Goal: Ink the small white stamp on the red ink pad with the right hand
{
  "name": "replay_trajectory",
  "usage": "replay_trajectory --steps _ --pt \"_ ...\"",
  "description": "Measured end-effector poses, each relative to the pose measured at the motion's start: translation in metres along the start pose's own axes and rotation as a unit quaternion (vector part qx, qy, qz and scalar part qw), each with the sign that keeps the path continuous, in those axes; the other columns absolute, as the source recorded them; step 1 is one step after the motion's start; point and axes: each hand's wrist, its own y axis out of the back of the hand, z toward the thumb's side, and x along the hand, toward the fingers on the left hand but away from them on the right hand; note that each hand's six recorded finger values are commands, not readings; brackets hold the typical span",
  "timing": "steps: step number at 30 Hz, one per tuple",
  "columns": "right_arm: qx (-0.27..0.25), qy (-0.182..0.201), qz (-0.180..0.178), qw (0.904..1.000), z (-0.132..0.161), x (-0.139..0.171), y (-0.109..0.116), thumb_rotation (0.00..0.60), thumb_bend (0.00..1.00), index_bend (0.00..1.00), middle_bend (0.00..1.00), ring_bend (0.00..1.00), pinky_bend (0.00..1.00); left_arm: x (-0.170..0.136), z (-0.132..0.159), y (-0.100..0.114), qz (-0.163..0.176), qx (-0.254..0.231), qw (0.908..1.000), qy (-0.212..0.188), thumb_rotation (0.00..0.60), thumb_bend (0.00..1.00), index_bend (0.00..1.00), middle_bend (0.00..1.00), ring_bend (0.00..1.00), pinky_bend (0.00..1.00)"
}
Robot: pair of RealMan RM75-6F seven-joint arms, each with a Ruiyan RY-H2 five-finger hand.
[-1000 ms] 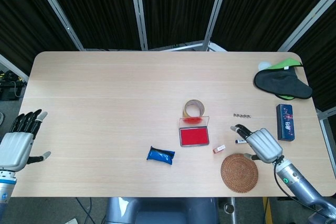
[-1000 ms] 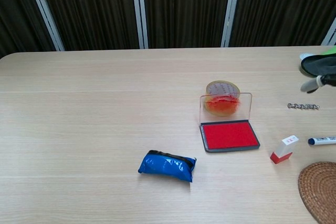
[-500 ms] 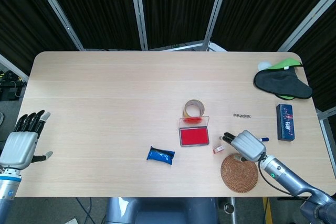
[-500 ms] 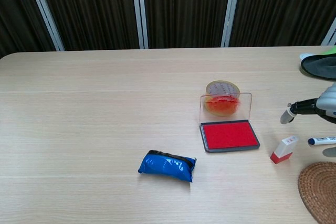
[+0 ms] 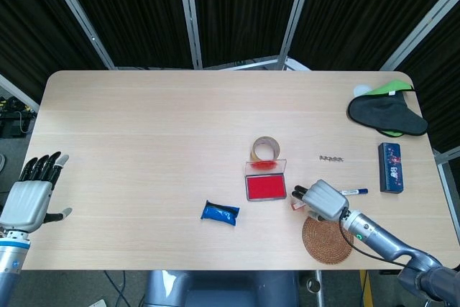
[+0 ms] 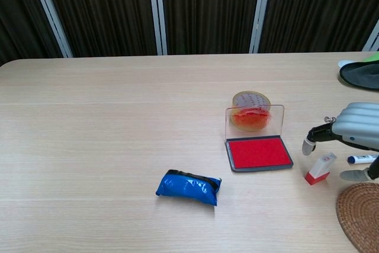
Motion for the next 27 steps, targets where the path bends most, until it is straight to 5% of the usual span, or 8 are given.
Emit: replay_trajectory --steps 27 --pt "0.005 0.000 0.005 1.0000 -0.0015 -0.0059 -0.0064 0.600 0.36 0.50 0.51 0.79 0.99 -0.0010 0.0004 -0.0023 -0.004 0.003 1.0000 0.001 0.600 0.00 0.00 0.00 0.00 0.00"
